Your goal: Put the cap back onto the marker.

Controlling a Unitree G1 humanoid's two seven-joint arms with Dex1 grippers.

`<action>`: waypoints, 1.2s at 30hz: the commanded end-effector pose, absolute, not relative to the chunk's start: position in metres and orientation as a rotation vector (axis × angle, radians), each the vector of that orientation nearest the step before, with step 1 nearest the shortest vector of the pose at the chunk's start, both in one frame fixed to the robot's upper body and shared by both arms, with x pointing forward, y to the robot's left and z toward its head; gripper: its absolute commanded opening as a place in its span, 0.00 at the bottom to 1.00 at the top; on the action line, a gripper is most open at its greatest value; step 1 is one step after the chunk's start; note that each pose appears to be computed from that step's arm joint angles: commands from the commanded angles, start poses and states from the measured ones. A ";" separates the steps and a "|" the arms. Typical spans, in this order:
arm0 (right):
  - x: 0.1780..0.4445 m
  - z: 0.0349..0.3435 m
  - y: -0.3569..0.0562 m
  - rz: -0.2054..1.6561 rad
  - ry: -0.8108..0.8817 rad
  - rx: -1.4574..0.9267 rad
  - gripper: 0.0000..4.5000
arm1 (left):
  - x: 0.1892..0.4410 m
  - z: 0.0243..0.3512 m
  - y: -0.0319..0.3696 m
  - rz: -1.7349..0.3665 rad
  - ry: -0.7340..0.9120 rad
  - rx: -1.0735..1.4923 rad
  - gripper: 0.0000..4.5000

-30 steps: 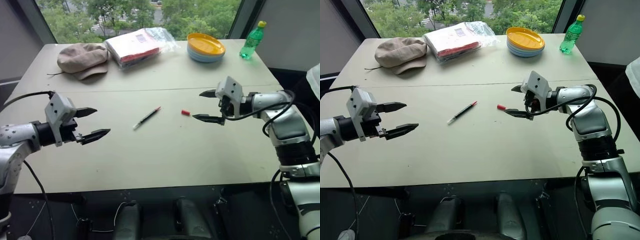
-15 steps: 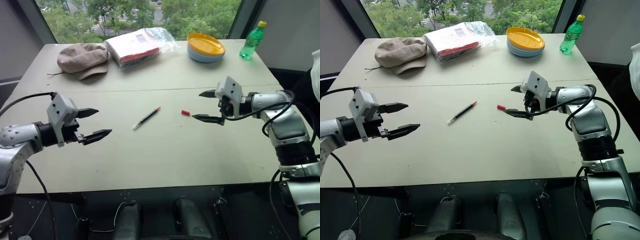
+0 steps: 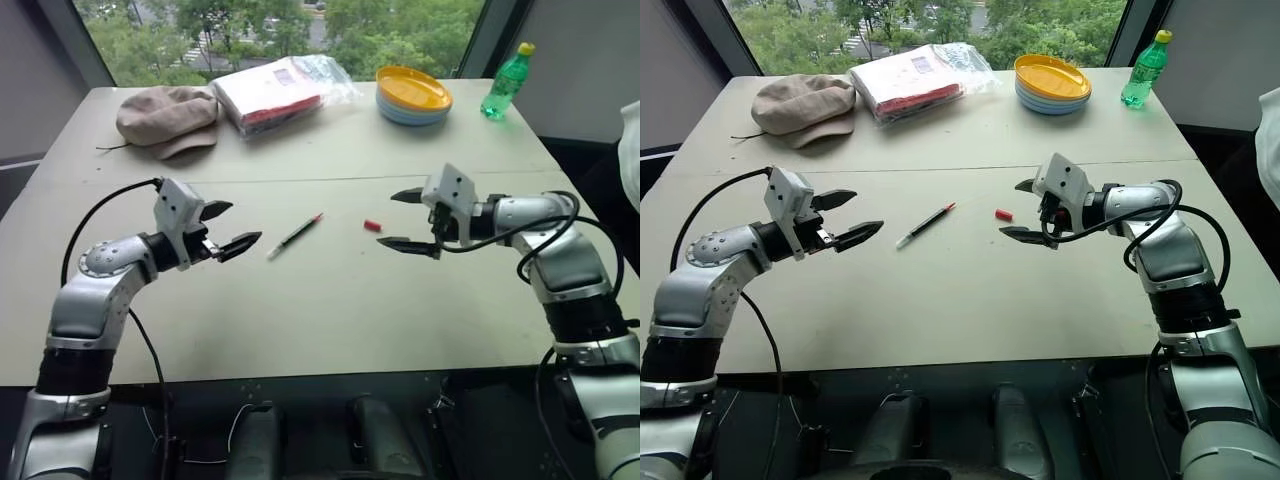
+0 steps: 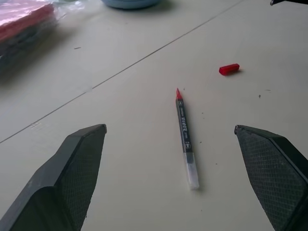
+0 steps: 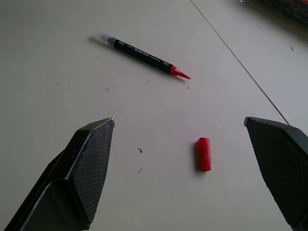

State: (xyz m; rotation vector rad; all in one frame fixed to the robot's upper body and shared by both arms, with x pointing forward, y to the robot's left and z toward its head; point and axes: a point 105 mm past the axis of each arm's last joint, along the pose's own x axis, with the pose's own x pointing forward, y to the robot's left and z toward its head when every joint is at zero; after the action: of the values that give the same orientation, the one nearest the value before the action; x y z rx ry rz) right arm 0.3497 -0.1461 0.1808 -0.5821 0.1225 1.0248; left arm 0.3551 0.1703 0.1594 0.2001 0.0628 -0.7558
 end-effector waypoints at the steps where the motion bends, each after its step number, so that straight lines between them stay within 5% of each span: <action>1: 0.345 0.191 -0.140 1.013 0.064 -0.580 1.00 | 0.368 0.156 0.164 -0.741 0.058 0.252 0.99; 11: 0.340 0.183 -0.136 0.990 0.066 -0.562 1.00 | 0.394 0.148 0.136 -0.738 0.064 0.354 0.99; 36: 0.342 0.182 -0.135 0.970 0.049 -0.585 1.00 | 0.401 0.102 0.113 -0.709 0.214 0.361 0.99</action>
State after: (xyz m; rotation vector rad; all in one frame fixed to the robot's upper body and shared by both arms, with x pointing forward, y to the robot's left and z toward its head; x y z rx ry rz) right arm 0.3439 -0.1413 0.1679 -0.5581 0.1161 0.9653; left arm 0.3990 0.1146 0.1020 0.3431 0.2112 -0.7194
